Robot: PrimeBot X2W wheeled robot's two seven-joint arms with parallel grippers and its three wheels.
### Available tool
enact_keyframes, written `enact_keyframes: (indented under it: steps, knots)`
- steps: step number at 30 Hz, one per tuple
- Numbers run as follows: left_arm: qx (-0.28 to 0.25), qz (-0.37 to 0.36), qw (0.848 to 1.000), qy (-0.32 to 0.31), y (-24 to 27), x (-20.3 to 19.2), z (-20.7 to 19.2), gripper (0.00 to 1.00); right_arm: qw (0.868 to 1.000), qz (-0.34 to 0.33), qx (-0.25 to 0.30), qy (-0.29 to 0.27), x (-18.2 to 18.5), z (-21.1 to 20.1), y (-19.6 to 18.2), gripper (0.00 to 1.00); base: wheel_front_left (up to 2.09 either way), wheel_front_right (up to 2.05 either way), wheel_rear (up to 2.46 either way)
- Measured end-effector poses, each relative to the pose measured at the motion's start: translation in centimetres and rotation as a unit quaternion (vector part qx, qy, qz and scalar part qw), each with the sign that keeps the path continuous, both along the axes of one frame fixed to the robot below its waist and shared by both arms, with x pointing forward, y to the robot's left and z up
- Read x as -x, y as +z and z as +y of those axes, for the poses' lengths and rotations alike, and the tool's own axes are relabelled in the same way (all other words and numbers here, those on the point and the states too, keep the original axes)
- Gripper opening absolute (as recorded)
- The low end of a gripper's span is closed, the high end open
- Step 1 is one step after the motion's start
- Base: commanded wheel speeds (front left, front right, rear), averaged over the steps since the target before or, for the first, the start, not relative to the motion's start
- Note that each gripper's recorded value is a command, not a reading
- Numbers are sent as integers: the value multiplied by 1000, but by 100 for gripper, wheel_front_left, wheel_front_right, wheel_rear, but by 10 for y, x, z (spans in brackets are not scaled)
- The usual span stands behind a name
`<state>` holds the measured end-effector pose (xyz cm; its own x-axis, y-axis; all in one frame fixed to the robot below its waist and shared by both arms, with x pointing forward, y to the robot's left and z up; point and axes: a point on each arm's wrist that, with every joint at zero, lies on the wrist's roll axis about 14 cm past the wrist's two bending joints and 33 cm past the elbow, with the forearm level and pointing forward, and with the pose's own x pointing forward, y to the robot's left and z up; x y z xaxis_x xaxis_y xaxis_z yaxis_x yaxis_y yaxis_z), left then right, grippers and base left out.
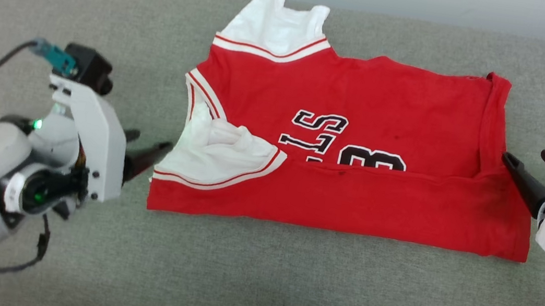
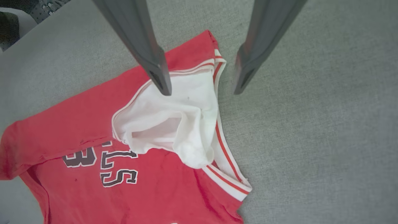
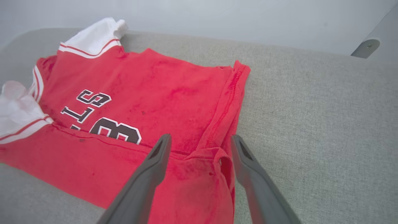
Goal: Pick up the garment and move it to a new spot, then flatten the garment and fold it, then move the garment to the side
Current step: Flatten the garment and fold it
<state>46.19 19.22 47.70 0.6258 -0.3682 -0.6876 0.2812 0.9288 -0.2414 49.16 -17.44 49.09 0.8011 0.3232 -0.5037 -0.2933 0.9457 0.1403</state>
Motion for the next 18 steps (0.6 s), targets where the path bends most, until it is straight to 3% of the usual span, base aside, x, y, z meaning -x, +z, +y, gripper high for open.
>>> enact_keyframes:
  steps: [11, 18]
  knots:
    - [-13, 75, 997, 4, -25, 33, -6, 100, 994, -86, -34, -65, 20, -25, 35, 100, 0, 0, 0]
    - [-19, 103, 994, 17, -48, 34, -1, 100, 988, -93, -54, -113, 43, -45, 33, 100, 0, 0, 0]
